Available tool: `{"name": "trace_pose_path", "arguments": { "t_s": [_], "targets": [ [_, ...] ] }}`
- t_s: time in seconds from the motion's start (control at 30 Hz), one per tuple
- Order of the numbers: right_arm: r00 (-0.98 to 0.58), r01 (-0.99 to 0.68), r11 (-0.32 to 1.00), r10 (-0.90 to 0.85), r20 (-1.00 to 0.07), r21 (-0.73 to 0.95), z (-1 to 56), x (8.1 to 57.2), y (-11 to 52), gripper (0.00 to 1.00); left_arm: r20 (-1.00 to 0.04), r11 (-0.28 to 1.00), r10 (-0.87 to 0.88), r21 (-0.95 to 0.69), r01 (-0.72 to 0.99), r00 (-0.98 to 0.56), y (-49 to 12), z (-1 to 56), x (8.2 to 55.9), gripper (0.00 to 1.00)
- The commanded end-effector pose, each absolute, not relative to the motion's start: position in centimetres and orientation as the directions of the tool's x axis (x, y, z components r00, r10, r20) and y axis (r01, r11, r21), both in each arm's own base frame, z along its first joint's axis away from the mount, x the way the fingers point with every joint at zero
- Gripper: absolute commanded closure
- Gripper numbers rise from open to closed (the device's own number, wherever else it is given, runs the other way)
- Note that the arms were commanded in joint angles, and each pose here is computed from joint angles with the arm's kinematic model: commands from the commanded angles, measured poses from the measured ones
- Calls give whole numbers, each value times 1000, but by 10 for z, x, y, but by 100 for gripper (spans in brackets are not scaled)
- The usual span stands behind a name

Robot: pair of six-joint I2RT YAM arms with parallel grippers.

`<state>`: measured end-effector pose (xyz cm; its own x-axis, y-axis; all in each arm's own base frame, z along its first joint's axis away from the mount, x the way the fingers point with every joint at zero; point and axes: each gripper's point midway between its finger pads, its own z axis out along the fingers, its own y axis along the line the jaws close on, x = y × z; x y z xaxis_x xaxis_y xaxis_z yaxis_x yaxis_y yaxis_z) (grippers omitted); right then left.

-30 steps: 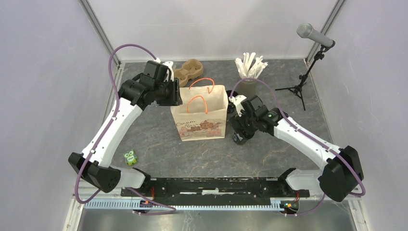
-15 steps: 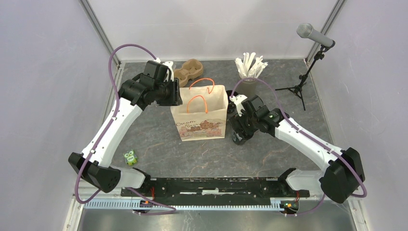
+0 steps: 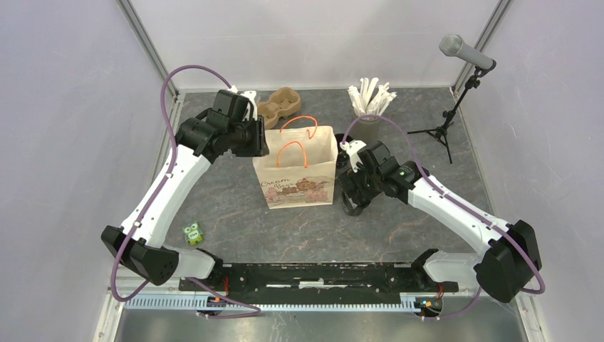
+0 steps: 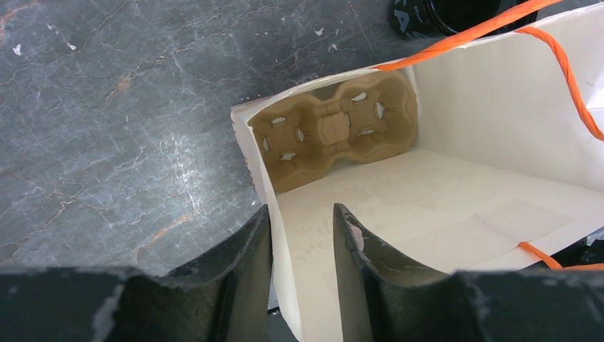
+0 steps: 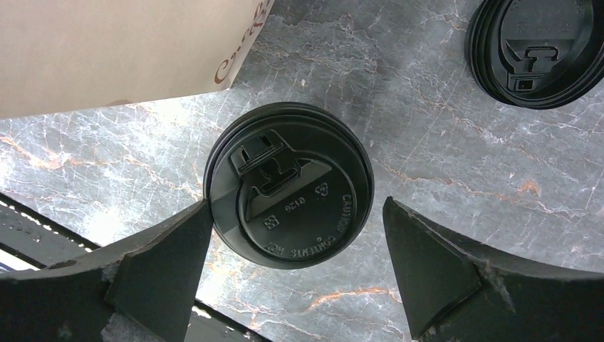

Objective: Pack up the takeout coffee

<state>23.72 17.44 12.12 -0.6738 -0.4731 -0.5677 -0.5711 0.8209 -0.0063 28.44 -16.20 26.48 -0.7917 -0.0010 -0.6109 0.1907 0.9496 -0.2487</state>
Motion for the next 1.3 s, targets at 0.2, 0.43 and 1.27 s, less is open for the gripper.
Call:
{"name": "trace_pose_path", "arguments": {
  "t_s": [0.2, 0.43, 1.27],
  "targets": [
    [-658, -552, 832, -397, -639, 51, 142, 236, 185, 4, -648, 958, 26, -201, 204, -761, -155, 272, 287, 71],
    [-659, -537, 844, -403, -635, 22, 144, 244, 184, 3, -659, 972, 26, -160, 173, -752, -144, 277, 287, 94],
    [-659, -547, 837, -434, -614, -4, 125, 245, 193, 6, -697, 993, -7, -90, 79, -717, -120, 290, 288, 94]
  ]
}}
